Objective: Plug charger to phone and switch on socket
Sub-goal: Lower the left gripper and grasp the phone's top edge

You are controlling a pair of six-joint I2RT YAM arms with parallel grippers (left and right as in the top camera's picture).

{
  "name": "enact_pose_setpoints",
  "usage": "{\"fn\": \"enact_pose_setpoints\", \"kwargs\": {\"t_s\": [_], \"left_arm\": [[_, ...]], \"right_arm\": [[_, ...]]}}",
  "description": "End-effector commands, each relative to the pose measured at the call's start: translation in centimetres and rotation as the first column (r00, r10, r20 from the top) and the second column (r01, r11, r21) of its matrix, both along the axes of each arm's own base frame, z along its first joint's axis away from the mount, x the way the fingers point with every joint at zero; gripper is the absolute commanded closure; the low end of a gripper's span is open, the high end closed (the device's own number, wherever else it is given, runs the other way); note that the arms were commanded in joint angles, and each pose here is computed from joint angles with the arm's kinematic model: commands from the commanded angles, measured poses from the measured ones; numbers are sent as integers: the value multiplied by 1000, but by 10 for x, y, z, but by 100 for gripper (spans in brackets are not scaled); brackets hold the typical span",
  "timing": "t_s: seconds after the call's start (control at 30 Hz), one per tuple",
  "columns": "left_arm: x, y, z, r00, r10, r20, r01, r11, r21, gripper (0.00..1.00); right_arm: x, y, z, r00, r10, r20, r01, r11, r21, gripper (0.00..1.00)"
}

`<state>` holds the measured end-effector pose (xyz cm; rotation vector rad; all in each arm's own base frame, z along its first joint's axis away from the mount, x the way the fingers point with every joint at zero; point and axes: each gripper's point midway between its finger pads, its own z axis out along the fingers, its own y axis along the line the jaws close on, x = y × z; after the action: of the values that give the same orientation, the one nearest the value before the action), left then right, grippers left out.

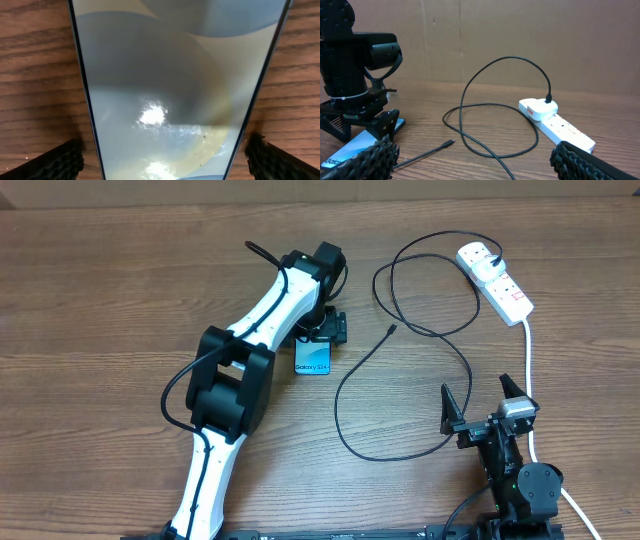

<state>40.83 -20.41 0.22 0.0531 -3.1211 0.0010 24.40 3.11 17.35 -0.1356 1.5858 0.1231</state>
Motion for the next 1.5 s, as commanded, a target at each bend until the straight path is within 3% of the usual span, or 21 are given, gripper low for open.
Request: {"fn": "enact_pose_setpoints", "kwargs": {"t_s": [0.0,0.43,0.53,0.67,1.47], "left_arm": [[0,10,-25,999,-23,-35,24,999,32,0],[0,11,-40,998,-33,-48,34,999,38,0],[1,12,-40,998,-37,-46,39,998,40,13],[2,11,-40,998,-37,-41,38,999,39,18],[-1,13,-32,997,-25,-70,27,999,28,30]], "right_arm": [[1,-1,-3,1000,-8,-2,8,1000,-1,0],[1,-1,-3,1000,-8,-2,8,1000,-1,0],[1,-1,-3,1000,-8,-2,8,1000,-1,0],[1,-1,-3,1000,-8,-2,8,1000,-1,0],[1,-1,-3,1000,-8,-2,8,1000,-1,0]]}}
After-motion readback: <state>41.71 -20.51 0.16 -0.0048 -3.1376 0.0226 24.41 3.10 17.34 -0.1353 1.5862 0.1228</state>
